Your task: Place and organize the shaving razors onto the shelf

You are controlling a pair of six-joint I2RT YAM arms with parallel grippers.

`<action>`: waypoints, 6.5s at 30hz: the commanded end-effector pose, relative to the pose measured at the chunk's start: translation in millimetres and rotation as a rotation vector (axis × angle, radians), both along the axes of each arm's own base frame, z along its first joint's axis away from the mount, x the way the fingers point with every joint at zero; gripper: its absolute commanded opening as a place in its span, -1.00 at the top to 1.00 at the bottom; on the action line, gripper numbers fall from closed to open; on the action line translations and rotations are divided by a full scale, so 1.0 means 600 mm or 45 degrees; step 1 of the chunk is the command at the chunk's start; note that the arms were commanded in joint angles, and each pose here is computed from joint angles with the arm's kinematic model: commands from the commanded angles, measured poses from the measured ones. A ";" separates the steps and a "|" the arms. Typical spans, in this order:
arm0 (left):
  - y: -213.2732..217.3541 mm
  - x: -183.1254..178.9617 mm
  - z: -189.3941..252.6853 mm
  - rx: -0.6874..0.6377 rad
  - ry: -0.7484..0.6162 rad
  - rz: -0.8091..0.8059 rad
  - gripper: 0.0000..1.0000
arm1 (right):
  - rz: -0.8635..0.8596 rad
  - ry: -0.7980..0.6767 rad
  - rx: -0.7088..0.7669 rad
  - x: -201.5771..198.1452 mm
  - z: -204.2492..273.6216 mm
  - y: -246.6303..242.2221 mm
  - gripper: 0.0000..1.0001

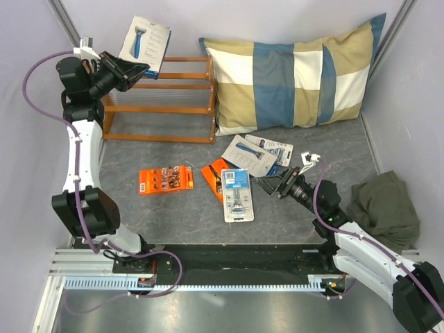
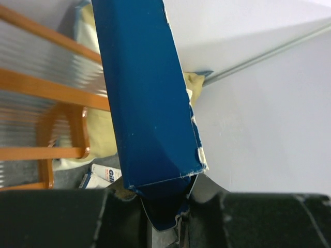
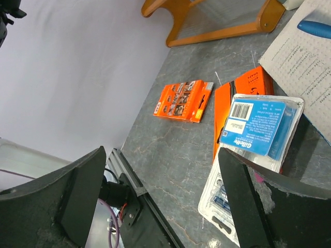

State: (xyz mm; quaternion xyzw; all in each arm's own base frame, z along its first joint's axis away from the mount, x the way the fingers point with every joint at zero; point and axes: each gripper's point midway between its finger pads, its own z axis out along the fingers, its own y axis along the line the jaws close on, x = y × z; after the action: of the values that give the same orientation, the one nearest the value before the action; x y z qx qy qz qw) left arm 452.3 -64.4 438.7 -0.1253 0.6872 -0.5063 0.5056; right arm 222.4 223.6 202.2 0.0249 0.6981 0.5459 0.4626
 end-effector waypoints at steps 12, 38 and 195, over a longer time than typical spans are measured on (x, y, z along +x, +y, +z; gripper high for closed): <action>0.081 0.043 -0.040 -0.109 0.126 0.036 0.86 | 0.054 0.001 -0.042 -0.009 -0.027 0.007 -0.96; 0.165 0.097 -0.164 -0.247 0.179 0.186 0.71 | 0.054 0.021 -0.061 -0.015 -0.050 0.003 -0.96; -0.155 -0.333 -0.397 0.344 0.184 -0.280 -1.00 | -0.060 0.211 -0.002 0.215 -0.138 -0.069 0.67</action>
State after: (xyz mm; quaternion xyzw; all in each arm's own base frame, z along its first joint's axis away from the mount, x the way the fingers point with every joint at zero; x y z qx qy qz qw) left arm 250.4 -153.1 177.0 -0.0664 0.8100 -0.4444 0.3768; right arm 351.4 180.4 74.8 0.1488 0.7483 0.5320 0.3672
